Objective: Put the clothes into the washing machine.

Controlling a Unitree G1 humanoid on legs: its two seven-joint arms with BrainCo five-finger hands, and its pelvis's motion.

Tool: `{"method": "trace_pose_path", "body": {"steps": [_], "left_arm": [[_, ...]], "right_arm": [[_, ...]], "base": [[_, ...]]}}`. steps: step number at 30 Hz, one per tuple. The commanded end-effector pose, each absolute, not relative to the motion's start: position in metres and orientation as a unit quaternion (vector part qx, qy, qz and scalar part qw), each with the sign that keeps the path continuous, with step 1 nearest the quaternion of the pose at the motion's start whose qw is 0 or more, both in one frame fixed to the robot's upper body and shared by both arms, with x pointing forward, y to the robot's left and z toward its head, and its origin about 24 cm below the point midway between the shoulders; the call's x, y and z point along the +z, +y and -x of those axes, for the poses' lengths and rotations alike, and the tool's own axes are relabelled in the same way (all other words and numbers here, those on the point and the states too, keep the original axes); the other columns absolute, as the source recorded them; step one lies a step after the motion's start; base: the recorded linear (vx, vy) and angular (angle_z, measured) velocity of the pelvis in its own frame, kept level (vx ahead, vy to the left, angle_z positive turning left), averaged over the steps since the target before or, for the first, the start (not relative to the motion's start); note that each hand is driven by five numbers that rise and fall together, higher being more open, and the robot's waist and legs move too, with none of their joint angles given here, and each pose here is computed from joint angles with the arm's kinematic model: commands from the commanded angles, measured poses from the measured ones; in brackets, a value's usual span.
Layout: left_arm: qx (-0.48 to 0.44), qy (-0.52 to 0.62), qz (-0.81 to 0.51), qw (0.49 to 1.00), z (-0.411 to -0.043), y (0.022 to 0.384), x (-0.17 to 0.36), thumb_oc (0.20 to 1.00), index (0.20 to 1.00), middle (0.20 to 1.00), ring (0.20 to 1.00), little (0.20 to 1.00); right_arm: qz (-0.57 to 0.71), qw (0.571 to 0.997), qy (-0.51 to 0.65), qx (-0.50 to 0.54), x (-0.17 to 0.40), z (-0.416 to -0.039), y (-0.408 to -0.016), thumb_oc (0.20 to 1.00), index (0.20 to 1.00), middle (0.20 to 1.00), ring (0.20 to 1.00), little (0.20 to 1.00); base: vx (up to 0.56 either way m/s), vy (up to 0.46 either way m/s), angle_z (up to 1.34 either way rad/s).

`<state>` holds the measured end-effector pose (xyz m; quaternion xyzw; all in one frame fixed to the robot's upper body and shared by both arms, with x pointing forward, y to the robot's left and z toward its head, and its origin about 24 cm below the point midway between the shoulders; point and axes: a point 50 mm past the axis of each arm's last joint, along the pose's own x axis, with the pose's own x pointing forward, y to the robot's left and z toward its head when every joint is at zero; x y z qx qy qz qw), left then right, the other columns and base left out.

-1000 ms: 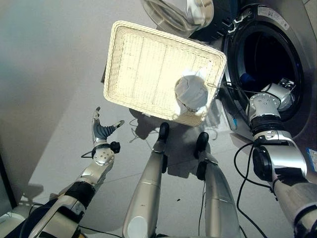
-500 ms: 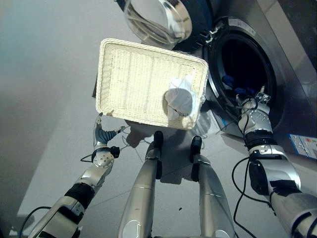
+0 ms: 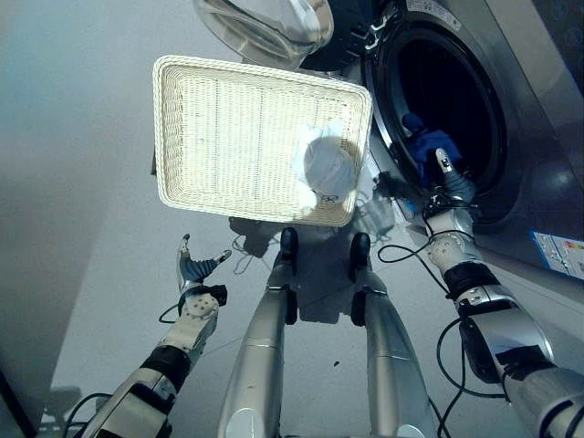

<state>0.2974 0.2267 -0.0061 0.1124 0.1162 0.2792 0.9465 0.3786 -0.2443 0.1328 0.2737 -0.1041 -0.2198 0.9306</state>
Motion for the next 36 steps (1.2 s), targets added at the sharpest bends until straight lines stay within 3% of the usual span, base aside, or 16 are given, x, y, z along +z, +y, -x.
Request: {"method": "trace_pose_path", "body": {"steps": [1, 9, 18, 24, 29, 36], "left_arm": [[0.307, 0.154, -0.069, 0.937, -0.28, 0.229, -0.027, 1.0, 1.0, 1.0, 1.0, 1.0], [0.322, 0.199, -0.056, 0.924, -0.263, 0.225, -0.047, 1.0, 1.0, 1.0, 1.0, 1.0], [0.338, 0.223, -0.044, 0.913, -0.256, 0.224, -0.056, 1.0, 1.0, 1.0, 1.0, 1.0], [0.337, 0.239, -0.05, 0.909, -0.252, 0.228, -0.062, 1.0, 1.0, 1.0, 1.0, 1.0], [0.335, 0.247, -0.051, 0.908, -0.255, 0.228, -0.063, 1.0, 1.0, 1.0, 1.0, 1.0], [0.315, 0.248, -0.053, 0.914, -0.261, 0.218, -0.064, 1.0, 1.0, 1.0, 1.0, 1.0]], "right_arm": [[-0.241, 0.94, -0.122, -0.211, 0.118, -0.357, -0.264, 1.0, 1.0, 1.0, 1.0, 1.0], [-0.246, 0.962, 0.003, -0.115, 0.037, -0.325, -0.207, 1.0, 1.0, 1.0, 1.0, 1.0], [-0.203, 0.978, -0.04, -0.034, 0.053, -0.319, -0.174, 1.0, 1.0, 1.0, 1.0, 1.0], [-0.181, 0.981, -0.065, -0.035, 0.074, -0.331, -0.176, 1.0, 1.0, 1.0, 1.0, 1.0], [-0.21, 0.976, -0.016, -0.055, 0.068, -0.338, -0.176, 1.0, 1.0, 1.0, 1.0, 1.0], [-0.345, 0.913, 0.117, -0.184, 0.024, -0.342, -0.196, 1.0, 1.0, 1.0, 1.0, 1.0]], "base": [[-0.06, 0.074, 0.01], [-0.07, 0.088, -0.02], [-0.07, 0.077, -0.04], [-0.03, 0.021, 0.0], [0.0, 0.003, 0.01], [0.01, -0.007, 0.0]]}}
